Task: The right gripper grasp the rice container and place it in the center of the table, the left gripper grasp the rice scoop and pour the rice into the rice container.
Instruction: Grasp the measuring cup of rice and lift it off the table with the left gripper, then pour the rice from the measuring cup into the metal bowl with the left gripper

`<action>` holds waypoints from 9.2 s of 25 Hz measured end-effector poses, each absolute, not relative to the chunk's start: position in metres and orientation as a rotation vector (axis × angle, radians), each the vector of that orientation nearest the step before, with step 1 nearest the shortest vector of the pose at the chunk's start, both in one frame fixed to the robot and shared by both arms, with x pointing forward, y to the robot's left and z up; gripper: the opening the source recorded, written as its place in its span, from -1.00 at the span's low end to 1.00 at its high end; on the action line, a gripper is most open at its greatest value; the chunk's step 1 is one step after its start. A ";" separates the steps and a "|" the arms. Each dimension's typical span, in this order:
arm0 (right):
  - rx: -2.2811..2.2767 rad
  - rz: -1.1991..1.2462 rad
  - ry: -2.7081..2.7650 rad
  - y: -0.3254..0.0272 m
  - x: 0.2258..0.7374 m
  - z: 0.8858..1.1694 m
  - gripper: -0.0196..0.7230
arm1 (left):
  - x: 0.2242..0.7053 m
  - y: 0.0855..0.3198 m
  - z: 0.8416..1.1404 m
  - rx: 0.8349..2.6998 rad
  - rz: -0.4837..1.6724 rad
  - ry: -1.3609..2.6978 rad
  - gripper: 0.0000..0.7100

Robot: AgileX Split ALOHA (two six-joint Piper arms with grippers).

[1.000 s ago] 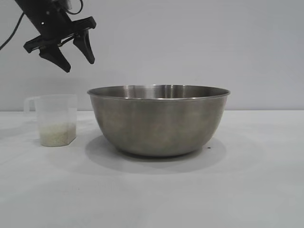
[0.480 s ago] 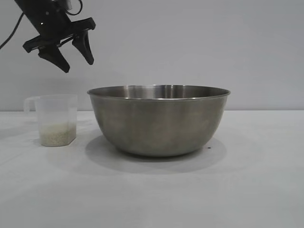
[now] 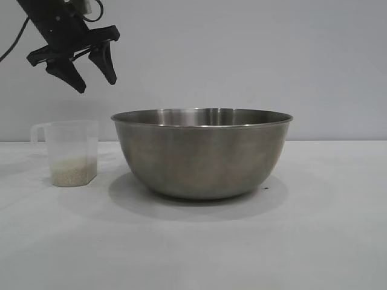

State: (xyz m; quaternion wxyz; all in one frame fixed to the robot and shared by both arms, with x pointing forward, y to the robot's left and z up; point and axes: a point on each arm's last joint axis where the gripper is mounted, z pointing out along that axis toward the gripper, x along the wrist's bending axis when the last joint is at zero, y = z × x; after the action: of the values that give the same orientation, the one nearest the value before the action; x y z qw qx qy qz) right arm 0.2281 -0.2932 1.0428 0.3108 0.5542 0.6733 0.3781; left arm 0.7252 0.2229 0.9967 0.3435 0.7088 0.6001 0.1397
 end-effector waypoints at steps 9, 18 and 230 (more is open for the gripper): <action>1.453 0.997 1.785 -0.293 0.228 1.043 0.51 | 0.709 0.228 1.047 1.937 0.512 1.413 0.21; 1.453 0.997 1.785 -0.293 0.228 1.043 0.51 | 0.673 0.238 1.098 2.060 0.568 1.399 0.21; 1.449 0.999 1.789 -0.293 0.228 1.043 0.51 | 0.590 0.159 0.982 1.663 1.410 0.172 -1.00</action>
State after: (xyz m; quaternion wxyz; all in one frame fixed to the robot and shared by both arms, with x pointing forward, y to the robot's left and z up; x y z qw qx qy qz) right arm 0.2280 -0.2926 1.0428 0.3109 0.5487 0.6776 0.3783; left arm 0.5899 0.1588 0.9821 0.4593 0.6755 0.0700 0.5726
